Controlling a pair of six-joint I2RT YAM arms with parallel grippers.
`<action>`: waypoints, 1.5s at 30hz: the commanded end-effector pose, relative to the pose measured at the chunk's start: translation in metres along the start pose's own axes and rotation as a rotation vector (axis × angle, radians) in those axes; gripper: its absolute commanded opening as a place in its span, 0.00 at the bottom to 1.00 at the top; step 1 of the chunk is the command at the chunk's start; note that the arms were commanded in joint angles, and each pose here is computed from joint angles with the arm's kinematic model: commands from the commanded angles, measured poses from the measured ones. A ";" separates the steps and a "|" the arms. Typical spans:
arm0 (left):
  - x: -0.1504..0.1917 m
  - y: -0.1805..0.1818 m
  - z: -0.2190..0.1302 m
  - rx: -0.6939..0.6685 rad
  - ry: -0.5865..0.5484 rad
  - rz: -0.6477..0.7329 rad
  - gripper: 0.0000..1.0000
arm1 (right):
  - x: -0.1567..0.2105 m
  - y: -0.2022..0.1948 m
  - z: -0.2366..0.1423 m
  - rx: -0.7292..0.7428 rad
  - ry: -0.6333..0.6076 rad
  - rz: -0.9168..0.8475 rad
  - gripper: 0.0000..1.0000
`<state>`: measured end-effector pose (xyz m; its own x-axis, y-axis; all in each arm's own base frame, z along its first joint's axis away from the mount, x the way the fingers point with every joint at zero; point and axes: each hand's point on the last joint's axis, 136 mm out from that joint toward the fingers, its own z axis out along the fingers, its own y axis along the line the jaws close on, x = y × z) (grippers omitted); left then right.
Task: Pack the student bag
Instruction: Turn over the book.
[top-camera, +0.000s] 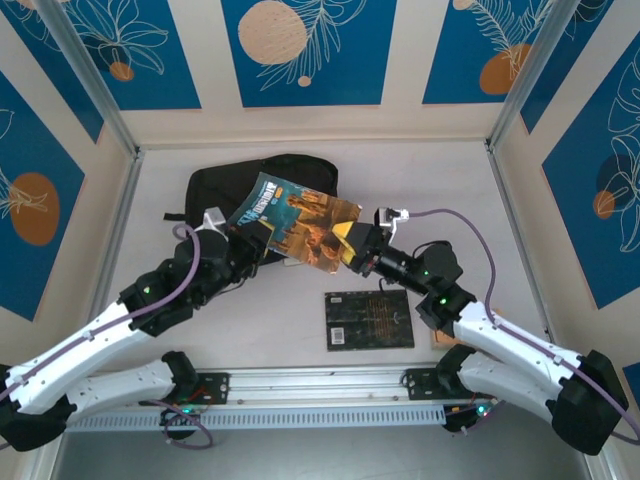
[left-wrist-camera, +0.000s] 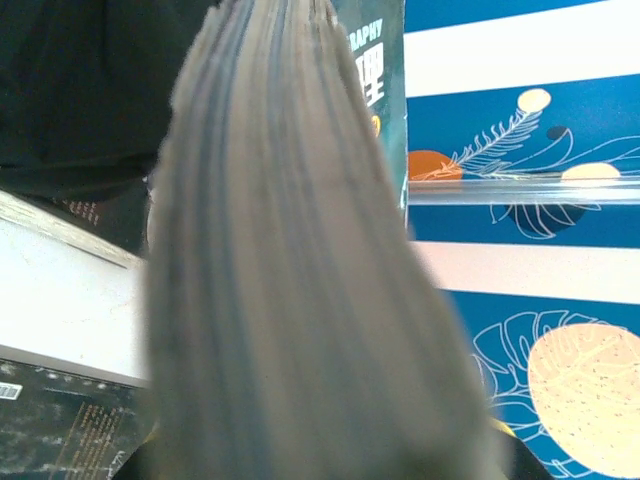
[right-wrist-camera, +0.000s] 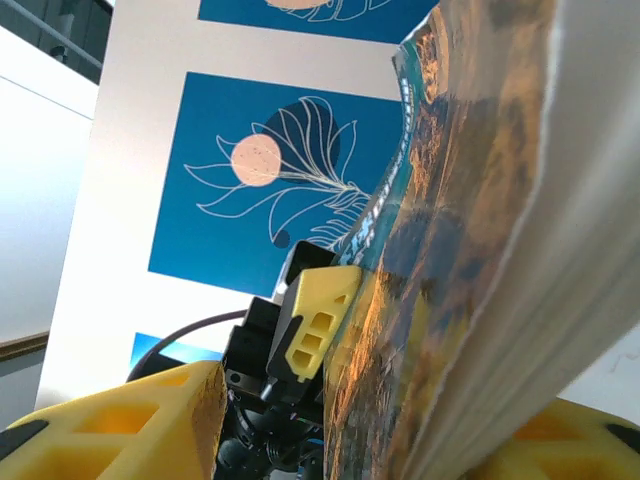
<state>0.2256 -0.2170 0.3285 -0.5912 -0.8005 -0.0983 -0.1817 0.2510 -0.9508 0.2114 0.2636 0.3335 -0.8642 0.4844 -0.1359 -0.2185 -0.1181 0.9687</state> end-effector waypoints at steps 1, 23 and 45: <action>0.010 0.015 -0.001 -0.032 0.064 -0.012 0.00 | -0.015 0.042 -0.001 -0.127 -0.057 -0.108 0.54; -0.001 0.012 -0.012 0.094 0.021 0.219 0.85 | -0.031 0.000 -0.013 0.046 -0.079 -0.109 0.00; 0.022 -0.004 0.013 0.374 0.302 0.314 0.45 | 0.003 -0.003 -0.058 0.021 0.037 -0.088 0.00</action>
<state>0.2353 -0.2290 0.2985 -0.7468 -0.5751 -0.3340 0.1886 0.2984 -0.9356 0.1883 0.2207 0.2987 -0.8780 0.4440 -0.1791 -0.2151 -0.0315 0.9761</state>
